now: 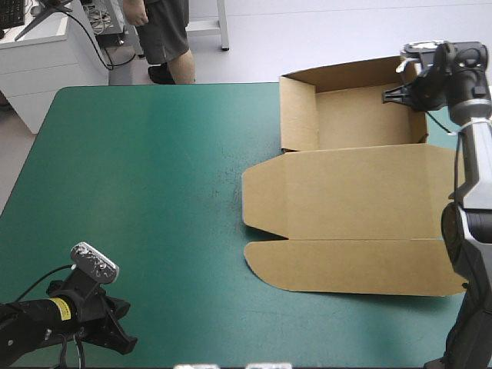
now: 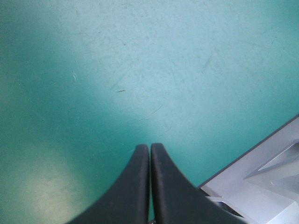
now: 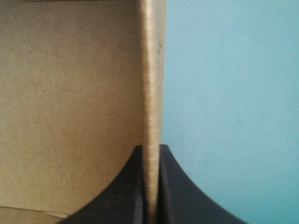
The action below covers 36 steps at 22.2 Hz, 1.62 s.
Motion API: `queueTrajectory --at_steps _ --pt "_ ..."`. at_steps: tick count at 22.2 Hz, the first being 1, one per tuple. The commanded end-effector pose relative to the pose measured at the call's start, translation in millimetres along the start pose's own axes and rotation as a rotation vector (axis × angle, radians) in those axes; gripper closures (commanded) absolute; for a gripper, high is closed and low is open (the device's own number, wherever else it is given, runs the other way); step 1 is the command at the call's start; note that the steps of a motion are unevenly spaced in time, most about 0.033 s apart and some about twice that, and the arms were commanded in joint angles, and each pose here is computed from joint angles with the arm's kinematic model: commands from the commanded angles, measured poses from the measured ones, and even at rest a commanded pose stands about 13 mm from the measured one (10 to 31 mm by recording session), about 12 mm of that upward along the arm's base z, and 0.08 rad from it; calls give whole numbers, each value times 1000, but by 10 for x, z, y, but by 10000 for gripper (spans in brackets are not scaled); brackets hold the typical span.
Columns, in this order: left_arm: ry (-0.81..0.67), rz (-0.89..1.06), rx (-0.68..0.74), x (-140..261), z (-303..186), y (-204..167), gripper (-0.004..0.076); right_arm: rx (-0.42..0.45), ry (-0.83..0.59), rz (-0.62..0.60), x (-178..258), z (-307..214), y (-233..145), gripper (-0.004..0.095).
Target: Fold the box
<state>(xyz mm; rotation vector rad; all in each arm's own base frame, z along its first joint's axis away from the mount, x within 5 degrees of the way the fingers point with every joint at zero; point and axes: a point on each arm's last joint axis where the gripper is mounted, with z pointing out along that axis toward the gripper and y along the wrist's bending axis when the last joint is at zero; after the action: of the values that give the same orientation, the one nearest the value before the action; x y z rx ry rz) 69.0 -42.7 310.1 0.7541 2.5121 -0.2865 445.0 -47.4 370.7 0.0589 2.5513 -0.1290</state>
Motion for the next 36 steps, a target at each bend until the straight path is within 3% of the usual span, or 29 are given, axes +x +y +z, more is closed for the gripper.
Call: queueTrajectory --at_steps 1,5,10,15,20,22,25,28,29,32,34,36 --pt "-68 -4 3 -77 -61 -10 732 56 -88 83 -20 -298 -493 927" --pt "-74 -2 1 -83 -62 -9 732 104 -47 181 88 -155 -955 927" --pt "-86 -2 -2 -94 -62 -6 732 68 15 216 192 187 -1207 906" --pt "-101 -2 -5 -107 -64 -3 732 57 46 238 249 354 -1309 657" --pt "-135 -3 -11 -138 -67 3 732 82 27 224 237 239 -1330 261" --pt "-135 -3 -11 -138 -67 3 732 74 -5 227 208 97 -1308 202" --pt "-134 -2 -13 -137 -67 4 732 41 -43 218 183 -172 -1242 244" --pt "-134 -2 -13 -137 -67 4 732 22 -124 215 152 -551 -1170 375" --pt "-134 -2 -13 -137 -67 4 732 9 -149 216 146 -658 -1141 428" --pt "-135 -3 -10 -138 -67 1 732 -61 -247 224 137 -1071 -1009 757" --pt "-131 -3 -9 -134 -67 1 732 -142 -312 228 133 -1317 -890 924" --pt "-131 -3 -9 -134 -67 1 732 -213 -363 192 127 -1520 -718 917"
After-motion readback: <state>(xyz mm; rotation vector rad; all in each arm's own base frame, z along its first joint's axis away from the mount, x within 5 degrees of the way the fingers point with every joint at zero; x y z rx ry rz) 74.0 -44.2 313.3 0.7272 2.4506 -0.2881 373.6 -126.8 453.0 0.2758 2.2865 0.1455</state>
